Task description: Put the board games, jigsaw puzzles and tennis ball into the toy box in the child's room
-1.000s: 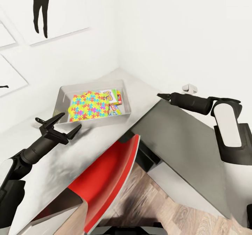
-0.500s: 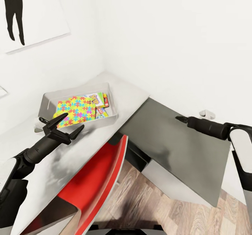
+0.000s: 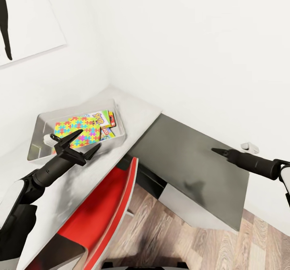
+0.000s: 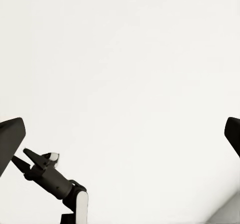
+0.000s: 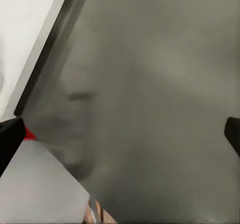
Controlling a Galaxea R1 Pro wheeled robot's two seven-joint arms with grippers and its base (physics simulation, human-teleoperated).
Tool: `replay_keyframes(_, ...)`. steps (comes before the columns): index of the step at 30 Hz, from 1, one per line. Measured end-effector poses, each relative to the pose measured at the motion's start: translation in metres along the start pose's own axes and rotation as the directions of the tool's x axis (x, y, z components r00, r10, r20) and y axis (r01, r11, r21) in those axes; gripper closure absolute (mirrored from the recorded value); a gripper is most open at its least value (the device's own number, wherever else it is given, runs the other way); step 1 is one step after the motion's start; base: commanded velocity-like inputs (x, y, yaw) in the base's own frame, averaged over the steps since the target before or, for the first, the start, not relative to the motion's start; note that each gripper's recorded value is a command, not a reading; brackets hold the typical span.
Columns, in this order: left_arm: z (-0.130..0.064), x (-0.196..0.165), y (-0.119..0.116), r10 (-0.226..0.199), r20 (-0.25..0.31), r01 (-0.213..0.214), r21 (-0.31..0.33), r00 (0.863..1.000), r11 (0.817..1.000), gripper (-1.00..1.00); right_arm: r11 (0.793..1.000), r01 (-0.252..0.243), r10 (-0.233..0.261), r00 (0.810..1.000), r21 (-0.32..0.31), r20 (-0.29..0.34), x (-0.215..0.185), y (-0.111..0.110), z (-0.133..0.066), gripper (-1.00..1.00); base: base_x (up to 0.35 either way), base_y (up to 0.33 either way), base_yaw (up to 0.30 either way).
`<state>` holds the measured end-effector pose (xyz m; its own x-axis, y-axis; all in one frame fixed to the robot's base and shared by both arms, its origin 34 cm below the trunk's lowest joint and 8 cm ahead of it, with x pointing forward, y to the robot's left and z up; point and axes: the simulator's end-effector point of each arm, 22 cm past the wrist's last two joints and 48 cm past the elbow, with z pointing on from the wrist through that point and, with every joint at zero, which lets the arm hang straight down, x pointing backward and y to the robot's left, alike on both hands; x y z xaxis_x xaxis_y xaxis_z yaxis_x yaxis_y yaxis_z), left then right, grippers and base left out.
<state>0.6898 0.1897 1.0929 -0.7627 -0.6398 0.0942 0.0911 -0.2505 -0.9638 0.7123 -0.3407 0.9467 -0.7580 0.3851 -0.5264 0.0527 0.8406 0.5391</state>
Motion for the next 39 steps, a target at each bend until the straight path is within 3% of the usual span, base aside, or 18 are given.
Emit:
replay_keyframes(13, 0.008, 0.01, -0.007, 0.009, -0.025, -0.009, 0.004, 1.0, 1.0, -1.0, 0.999, 0.006, -0.005, 1.0, -0.053, 0.009, -0.003, 0.013, -0.01, -1.0, -0.019, 0.0, -0.122)
replay_keyframes(28, 0.012, 0.014, -0.016, 0.046, -0.038, -0.046, -0.001, 0.998, 0.999, -1.0, 0.998, 0.015, -0.013, 1.0, -0.067, 0.028, -0.011, 0.022, -0.018, -1.0, -0.237, 0.0, -0.111)
replay_keyframes(39, 0.014, 0.018, -0.025, 0.059, -0.043, -0.058, 0.012, 0.997, 0.998, -1.0, 0.997, 0.022, -0.019, 0.999, -0.074, 0.044, -0.017, 0.027, -0.026, -1.0, -0.081, 0.0, -0.106)
